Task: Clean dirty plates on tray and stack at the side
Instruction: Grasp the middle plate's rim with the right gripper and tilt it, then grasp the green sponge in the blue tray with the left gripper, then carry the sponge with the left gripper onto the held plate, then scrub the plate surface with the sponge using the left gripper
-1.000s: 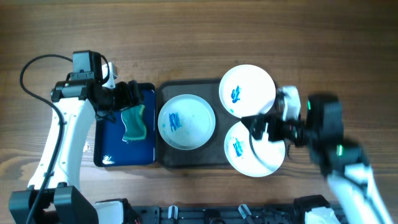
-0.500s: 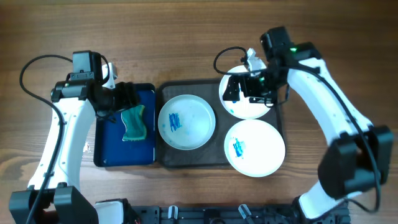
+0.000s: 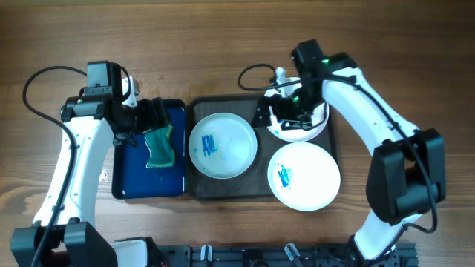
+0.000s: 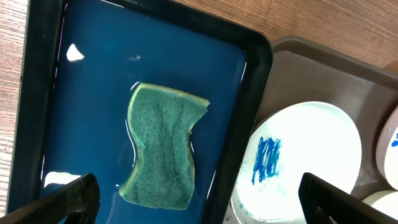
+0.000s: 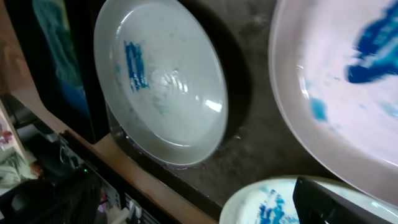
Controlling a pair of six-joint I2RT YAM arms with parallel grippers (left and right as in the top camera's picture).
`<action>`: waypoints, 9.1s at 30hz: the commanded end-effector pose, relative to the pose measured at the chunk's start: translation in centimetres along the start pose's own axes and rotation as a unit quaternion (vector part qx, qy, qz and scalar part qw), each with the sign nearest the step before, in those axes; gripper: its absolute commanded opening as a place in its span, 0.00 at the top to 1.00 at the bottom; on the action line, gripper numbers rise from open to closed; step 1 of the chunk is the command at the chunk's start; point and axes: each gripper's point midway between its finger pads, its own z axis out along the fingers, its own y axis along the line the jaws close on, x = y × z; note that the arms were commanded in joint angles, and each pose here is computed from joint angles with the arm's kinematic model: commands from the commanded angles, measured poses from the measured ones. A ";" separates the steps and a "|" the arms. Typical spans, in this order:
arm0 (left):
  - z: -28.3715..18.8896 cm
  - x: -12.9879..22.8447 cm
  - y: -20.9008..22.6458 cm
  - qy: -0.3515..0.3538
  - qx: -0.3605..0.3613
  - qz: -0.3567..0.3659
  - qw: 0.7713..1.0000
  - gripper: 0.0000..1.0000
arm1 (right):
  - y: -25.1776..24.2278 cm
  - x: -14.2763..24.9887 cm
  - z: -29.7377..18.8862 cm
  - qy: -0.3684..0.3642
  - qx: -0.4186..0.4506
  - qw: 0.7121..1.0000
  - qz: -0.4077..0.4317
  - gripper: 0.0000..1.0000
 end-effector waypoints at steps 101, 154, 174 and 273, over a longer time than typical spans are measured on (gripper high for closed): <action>8.4 3.3 5.4 0.058 -0.090 0.091 0.990 0.39 | -1.7 1.6 10.0 -0.036 0.128 0.990 0.056 0.95; 7.2 4.5 1.2 0.091 0.029 0.098 0.991 0.96 | -1.7 1.6 10.0 -0.032 0.127 0.990 0.046 0.94; 4.0 2.8 4.5 0.027 -0.088 0.024 0.995 0.96 | -1.7 1.6 10.0 -0.034 0.127 0.990 0.045 0.94; 15.3 17.3 -8.6 0.260 0.008 0.172 0.950 0.96 | -4.0 1.9 9.2 -0.050 0.191 0.974 0.108 0.96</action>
